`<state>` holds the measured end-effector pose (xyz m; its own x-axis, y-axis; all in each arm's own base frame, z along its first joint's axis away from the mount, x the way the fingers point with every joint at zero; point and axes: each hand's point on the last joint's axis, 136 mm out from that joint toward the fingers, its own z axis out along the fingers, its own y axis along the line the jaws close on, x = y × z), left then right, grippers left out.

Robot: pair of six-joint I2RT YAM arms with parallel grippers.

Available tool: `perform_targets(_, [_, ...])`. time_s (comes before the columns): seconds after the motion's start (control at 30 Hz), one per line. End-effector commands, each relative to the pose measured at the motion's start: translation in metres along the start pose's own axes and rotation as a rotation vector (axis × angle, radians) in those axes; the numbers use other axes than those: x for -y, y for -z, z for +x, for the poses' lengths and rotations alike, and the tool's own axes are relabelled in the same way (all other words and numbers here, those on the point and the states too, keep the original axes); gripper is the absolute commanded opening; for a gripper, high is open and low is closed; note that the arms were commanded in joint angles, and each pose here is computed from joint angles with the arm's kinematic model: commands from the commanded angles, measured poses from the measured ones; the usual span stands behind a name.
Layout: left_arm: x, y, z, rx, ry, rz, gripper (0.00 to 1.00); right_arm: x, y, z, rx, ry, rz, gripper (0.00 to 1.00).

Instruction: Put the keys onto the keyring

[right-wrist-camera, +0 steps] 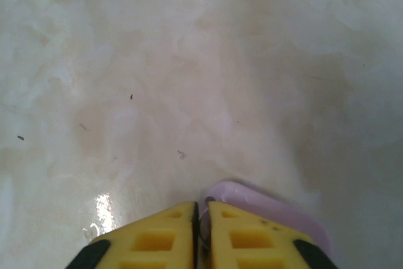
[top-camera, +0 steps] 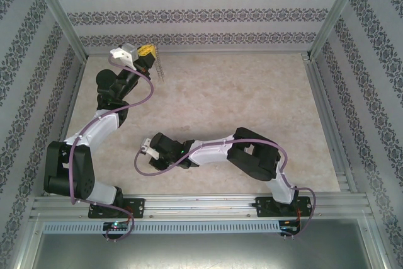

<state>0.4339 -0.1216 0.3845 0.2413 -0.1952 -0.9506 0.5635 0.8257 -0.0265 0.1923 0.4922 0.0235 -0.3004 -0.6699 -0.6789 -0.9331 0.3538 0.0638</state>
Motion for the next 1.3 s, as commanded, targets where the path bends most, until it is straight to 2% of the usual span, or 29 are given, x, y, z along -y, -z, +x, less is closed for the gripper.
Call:
perform_targets(0.0, [0.000, -0.003, -0.028, 0.077, -0.028, 0.024, 0.00, 0.001, -0.003, 0.009, -0.026, -0.001, 0.007, 0.05])
perform_targets(0.07, [0.000, -0.003, -0.028, 0.076, -0.028, 0.024, 0.00, 0.005, 0.003, 0.007, -0.016, -0.009, 0.011, 0.00])
perform_targets(0.4, [0.003, -0.001, -0.029, 0.076, -0.023, 0.031, 0.00, 0.051, 0.061, -0.010, 0.147, -0.208, -0.001, 0.00])
perform_targets(0.67, [0.008, -0.001, -0.028, 0.069, -0.010, 0.050, 0.00, 0.088, 0.097, -0.001, 0.274, -0.372, -0.012, 0.00])
perform_targets(0.8, [0.011, -0.001, -0.024, 0.062, -0.005, 0.054, 0.00, 0.088, 0.098, 0.002, 0.267, -0.384, -0.033, 0.00])
perform_targets(1.0, [0.012, -0.001, -0.022, 0.056, -0.005, 0.053, 0.00, 0.065, 0.081, 0.002, 0.218, -0.342, -0.078, 0.27])
perform_targets(1.07, [0.012, -0.001, -0.023, 0.056, -0.008, 0.052, 0.00, 0.058, 0.074, 0.003, 0.194, -0.328, -0.083, 0.30])
perform_targets(1.27, [0.012, -0.001, -0.022, 0.050, -0.008, 0.053, 0.00, 0.046, 0.054, 0.012, 0.111, -0.300, -0.058, 0.30])
